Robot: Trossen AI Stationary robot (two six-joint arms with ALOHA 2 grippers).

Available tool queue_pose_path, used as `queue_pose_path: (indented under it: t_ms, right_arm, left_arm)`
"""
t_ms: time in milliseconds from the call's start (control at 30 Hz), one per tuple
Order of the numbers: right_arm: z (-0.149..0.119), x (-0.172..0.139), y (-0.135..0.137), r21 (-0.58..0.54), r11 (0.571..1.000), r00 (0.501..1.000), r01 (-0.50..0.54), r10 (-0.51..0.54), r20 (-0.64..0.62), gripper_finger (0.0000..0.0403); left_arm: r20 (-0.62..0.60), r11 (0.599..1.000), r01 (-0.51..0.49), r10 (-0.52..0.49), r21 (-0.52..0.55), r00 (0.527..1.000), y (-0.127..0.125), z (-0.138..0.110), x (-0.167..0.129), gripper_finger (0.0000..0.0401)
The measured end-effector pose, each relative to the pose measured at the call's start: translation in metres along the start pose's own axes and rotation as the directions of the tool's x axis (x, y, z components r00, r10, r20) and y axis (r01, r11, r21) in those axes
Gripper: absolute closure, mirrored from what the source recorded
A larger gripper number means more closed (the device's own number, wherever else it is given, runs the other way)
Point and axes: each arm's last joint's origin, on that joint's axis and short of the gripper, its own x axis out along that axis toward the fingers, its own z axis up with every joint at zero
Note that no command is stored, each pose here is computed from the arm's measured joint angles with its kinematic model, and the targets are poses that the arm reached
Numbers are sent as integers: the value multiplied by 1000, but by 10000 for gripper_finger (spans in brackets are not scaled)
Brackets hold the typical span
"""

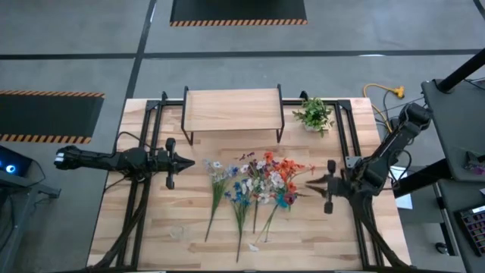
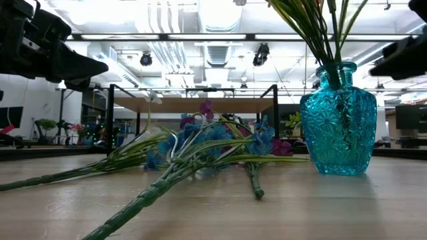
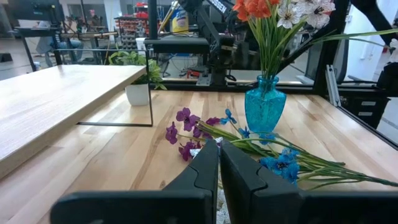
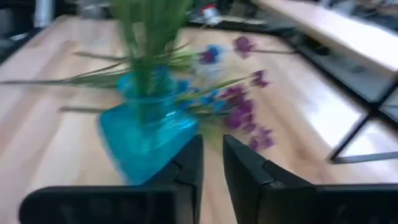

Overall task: Pick and place flowers into a vace then onto a shelf
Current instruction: Put the white flowers into the transparent vase

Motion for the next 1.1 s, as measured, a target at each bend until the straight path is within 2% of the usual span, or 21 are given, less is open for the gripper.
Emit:
queue_pose_path:
  t_ms: [200,300,367,500,600,767,933,1100]
  right_arm:
    - [-6,9,-16,26,1000,999,10,-9,-39,390]
    - [-11,15,-27,44,999,998,5,-3,-57,394]
    - [-9,17,-33,57,998,999,-20,21,-29,394]
    - [3,16,-40,11,995,990,-103,101,100,394]
    - [9,14,-46,-32,993,978,-113,117,174,394]
    - [7,14,-56,-61,982,946,-177,187,265,394]
    - [-3,19,-71,-34,987,946,-155,158,282,395]
    - [1,18,-79,-33,978,923,-207,206,324,395]
  left_arm:
    - [0,1000,0,0,0,1000,0,0,0,401]
    - [0,1000,0,0,0,1000,0,0,0,401]
    - [0,1000,0,0,0,1000,0,0,0,401]
    - [0,1000,0,0,0,1000,0,0,0,401]
    - [0,1000,0,0,0,1000,0,0,0,401]
    - [0,1000,0,0,0,1000,0,0,0,401]
    - [0,1000,0,0,0,1000,0,0,0,401]
    - [0,1000,0,0,0,1000,0,0,0,401]
